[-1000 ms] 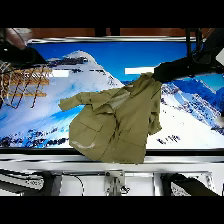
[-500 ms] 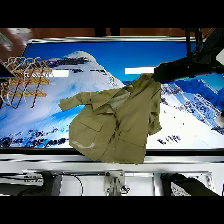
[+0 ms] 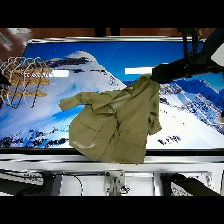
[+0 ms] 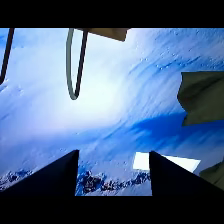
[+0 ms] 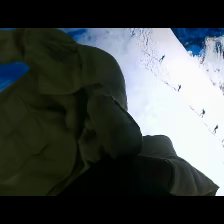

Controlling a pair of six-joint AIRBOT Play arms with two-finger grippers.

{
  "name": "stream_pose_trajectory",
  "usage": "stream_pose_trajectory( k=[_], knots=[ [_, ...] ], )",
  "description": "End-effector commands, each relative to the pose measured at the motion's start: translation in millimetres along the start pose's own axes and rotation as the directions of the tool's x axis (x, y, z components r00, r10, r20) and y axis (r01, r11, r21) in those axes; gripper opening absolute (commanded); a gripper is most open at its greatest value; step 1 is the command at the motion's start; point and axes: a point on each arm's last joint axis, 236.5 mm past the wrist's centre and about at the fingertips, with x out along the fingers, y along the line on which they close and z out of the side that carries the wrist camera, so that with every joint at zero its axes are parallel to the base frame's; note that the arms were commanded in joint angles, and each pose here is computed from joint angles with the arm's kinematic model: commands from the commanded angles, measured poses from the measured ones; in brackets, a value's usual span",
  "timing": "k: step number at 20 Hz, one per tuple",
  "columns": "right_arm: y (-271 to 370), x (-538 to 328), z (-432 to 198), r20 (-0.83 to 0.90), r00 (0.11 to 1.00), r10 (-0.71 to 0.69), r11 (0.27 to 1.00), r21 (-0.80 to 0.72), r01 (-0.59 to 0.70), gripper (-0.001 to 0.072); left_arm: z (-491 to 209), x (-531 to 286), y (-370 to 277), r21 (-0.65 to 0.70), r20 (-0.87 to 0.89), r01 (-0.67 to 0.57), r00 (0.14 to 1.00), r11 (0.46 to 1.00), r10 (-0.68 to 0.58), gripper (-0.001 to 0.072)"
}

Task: Fold the shirts.

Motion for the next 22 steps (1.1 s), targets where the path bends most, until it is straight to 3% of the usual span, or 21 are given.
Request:
stream_pose_trajectory(
  k=[1, 5, 7, 17, 22],
  knots=[
    [-5, 14, -3, -0.030, 1.000, 0.004, 0.999, 0.039, -0.002, 0.0081, 12, 51, 8, 0.037, -0.019, -0.064, 0.998, 0.997, 0.065, 0.0539],
    [-9, 24, -5, -0.051, 0.999, 0.005, 0.997, 0.075, -0.001, 0.0081, 6, 101, 4, 0.040, -0.095, -0.033, 0.995, 0.999, 0.037, 0.0546],
    [-10, 24, -5, -0.050, 0.999, 0.001, 0.995, 0.103, 0.005, 0.0081, 0, 113, 8, -0.013, -0.125, -0.028, 0.992, 1.000, 0.026, 0.0606],
    [-15, 24, -6, -0.054, 0.998, -0.023, 0.987, 0.160, 0.032, 0.0081, -21, 116, 64, -0.136, -0.158, -0.084, 0.985, 0.987, 0.062, 0.0606],
    [-18, 23, -7, -0.056, 0.998, -0.033, 0.986, 0.161, 0.042, 0.0081, -31, 161, 58, -0.145, -0.207, -0.027, 0.978, 0.989, -0.003, 0.0606]
  ],
)
